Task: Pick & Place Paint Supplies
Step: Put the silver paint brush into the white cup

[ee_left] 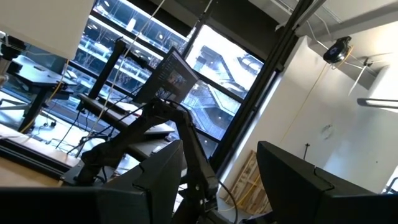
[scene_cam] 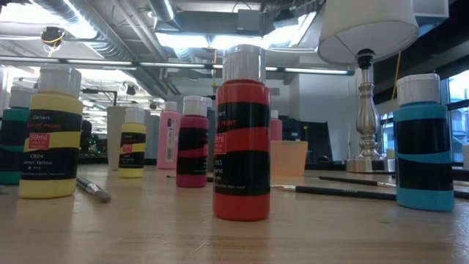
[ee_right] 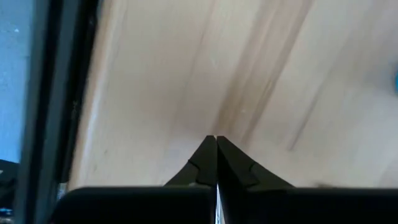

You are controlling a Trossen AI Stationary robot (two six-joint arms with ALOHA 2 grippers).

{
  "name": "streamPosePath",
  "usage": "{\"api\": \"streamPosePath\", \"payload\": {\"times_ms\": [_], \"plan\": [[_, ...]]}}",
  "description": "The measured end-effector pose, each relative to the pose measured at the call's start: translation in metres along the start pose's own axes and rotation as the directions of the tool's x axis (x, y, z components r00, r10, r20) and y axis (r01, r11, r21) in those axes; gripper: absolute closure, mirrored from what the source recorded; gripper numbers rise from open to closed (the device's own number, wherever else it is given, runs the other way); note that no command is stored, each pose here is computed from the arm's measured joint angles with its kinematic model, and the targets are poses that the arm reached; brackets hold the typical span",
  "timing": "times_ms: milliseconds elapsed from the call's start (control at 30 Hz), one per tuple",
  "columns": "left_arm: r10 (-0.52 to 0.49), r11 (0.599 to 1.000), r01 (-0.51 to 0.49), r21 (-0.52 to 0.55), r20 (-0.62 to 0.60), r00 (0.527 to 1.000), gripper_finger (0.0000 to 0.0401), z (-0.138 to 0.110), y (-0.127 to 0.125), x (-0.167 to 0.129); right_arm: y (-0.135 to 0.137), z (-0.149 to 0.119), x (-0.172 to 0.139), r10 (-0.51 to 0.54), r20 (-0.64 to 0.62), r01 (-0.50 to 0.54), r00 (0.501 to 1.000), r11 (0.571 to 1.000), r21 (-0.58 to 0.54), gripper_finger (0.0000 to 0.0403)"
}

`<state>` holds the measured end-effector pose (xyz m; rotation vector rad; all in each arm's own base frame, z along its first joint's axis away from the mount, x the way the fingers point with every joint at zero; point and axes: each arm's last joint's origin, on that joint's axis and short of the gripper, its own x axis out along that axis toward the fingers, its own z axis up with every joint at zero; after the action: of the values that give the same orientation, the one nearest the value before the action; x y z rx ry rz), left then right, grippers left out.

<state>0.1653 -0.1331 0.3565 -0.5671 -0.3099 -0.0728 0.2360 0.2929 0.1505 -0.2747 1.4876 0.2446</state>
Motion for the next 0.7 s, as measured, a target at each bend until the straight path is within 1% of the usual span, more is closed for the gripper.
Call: {"api": "streamPosePath", "payload": {"times_ms": [100,233,333,433,500,600,633,700], "plan": [[0.003,1.000,-0.003,0.006,-0.007,1.000,0.0198,-0.003,0.000,0.001,0.000,0.001,-0.007,-0.013,-0.020,0.013,1.000,1.000,-0.015,0.0403],[0.009,1.000,-0.008,0.008,-0.023,1.000,0.0198,-0.010,-0.001,0.004,0.002,0.005,-0.024,-0.020,-0.025,0.020,0.999,1.000,0.005,0.0403],[0.012,1.000,-0.012,0.002,-0.036,0.999,0.0198,-0.015,-0.001,0.005,0.003,0.011,-0.044,-0.044,-0.016,0.044,0.999,0.999,0.031,0.0403],[0.015,1.000,-0.016,-0.011,-0.046,0.999,0.0198,-0.020,-0.001,0.007,0.003,0.016,-0.075,-0.078,0.000,0.078,0.997,0.996,0.051,0.0403],[0.016,1.000,-0.017,-0.013,-0.048,0.999,0.0198,-0.021,-0.001,0.007,0.003,0.021,-0.101,-0.102,0.048,0.099,0.994,0.993,0.066,0.0403],[0.016,0.999,-0.018,-0.032,-0.051,0.999,0.0198,-0.022,-0.001,0.008,0.002,0.029,-0.145,-0.118,0.176,0.100,0.977,0.989,0.107,0.0403],[0.016,0.999,-0.018,-0.033,-0.051,0.999,0.0198,-0.022,-0.001,0.008,0.001,0.031,-0.159,-0.118,0.231,0.093,0.966,0.989,0.119,0.0403],[0.016,0.999,-0.018,-0.033,-0.051,0.999,0.0198,-0.022,-0.001,0.008,0.000,0.036,-0.189,-0.124,0.358,0.075,0.925,0.986,0.149,0.0403]]}}
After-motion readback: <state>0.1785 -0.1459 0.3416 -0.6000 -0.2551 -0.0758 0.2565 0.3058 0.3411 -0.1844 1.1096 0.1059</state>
